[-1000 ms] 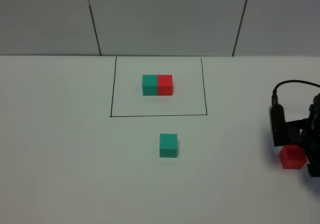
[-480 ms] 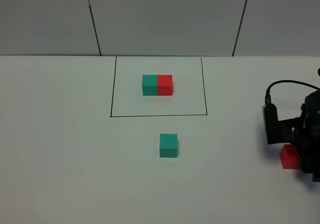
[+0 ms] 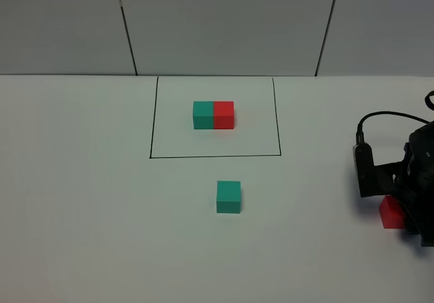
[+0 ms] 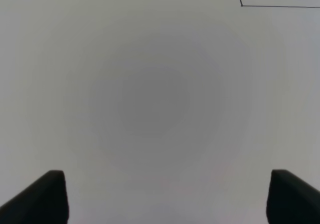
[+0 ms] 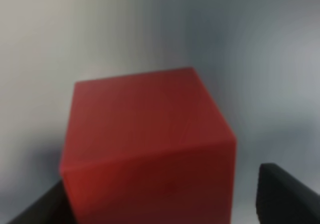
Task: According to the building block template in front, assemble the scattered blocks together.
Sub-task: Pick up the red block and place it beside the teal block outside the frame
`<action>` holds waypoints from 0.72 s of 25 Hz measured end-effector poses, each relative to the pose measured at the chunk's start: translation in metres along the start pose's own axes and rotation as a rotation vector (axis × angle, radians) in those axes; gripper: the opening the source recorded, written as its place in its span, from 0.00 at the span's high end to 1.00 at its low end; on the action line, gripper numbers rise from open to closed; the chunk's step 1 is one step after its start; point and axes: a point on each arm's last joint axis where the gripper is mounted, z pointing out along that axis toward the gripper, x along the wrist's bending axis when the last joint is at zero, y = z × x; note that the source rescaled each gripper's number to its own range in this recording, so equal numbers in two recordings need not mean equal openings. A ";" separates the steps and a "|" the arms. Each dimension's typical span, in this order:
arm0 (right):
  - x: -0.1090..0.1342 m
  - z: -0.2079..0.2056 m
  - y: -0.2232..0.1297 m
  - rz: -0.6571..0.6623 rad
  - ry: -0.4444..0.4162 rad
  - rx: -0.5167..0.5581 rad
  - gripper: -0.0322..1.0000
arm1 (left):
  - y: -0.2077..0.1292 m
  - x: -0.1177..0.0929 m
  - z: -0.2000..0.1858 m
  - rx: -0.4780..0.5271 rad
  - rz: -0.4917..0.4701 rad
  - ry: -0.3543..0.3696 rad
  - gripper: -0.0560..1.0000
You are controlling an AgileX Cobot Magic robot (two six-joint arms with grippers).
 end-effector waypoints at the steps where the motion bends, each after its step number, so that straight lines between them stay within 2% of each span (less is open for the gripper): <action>1: 0.000 0.000 0.000 -0.001 0.000 0.001 0.25 | 0.000 0.000 0.000 0.000 0.000 0.000 0.14; 5: 0.000 0.001 0.000 -0.007 0.001 0.003 0.50 | 0.000 0.000 0.000 0.000 0.000 0.000 0.14; 10: 0.001 0.001 0.000 -0.021 0.008 0.004 0.95 | 0.000 0.000 0.000 0.000 0.000 0.000 0.14; 18: 0.001 0.001 0.001 -0.012 0.010 -0.004 0.96 | 0.000 0.000 0.000 0.000 0.000 0.000 0.14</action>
